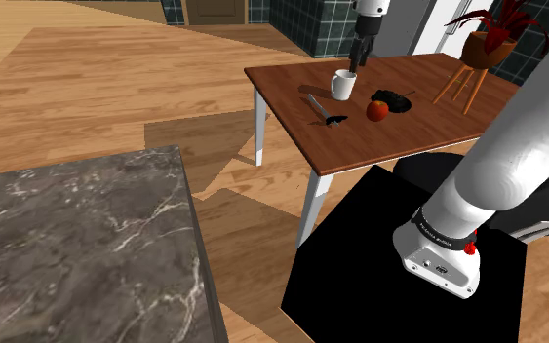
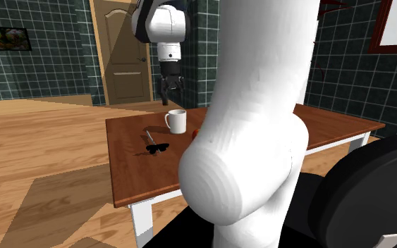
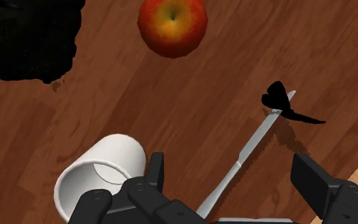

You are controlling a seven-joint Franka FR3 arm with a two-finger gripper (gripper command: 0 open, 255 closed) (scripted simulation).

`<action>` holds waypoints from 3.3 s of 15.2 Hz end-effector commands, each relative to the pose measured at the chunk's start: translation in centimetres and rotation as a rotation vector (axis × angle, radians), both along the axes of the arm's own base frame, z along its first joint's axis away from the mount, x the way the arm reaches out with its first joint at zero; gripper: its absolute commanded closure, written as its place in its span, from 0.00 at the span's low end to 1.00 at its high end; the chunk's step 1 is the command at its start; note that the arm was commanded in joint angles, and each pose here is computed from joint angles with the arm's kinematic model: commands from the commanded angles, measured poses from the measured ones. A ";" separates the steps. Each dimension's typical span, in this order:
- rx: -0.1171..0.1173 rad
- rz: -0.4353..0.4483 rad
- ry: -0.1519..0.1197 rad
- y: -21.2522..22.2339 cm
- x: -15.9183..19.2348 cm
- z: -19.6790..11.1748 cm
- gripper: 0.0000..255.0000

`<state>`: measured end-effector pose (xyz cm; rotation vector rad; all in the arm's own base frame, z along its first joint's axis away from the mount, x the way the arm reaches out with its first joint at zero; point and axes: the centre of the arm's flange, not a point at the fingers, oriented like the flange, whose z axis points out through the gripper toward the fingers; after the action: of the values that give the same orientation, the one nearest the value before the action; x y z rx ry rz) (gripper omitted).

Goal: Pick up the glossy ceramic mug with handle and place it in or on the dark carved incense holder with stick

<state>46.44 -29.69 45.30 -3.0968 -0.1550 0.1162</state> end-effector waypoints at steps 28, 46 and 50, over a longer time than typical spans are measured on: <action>0.009 0.011 -0.025 -15.1 8.6 -10.4 0.00; 0.009 0.011 -0.025 -15.1 8.6 -6.1 1.00; 0.009 0.011 -0.025 -15.1 8.6 -4.0 1.00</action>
<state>55.10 -44.75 40.75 -3.0900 -0.1725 0.0769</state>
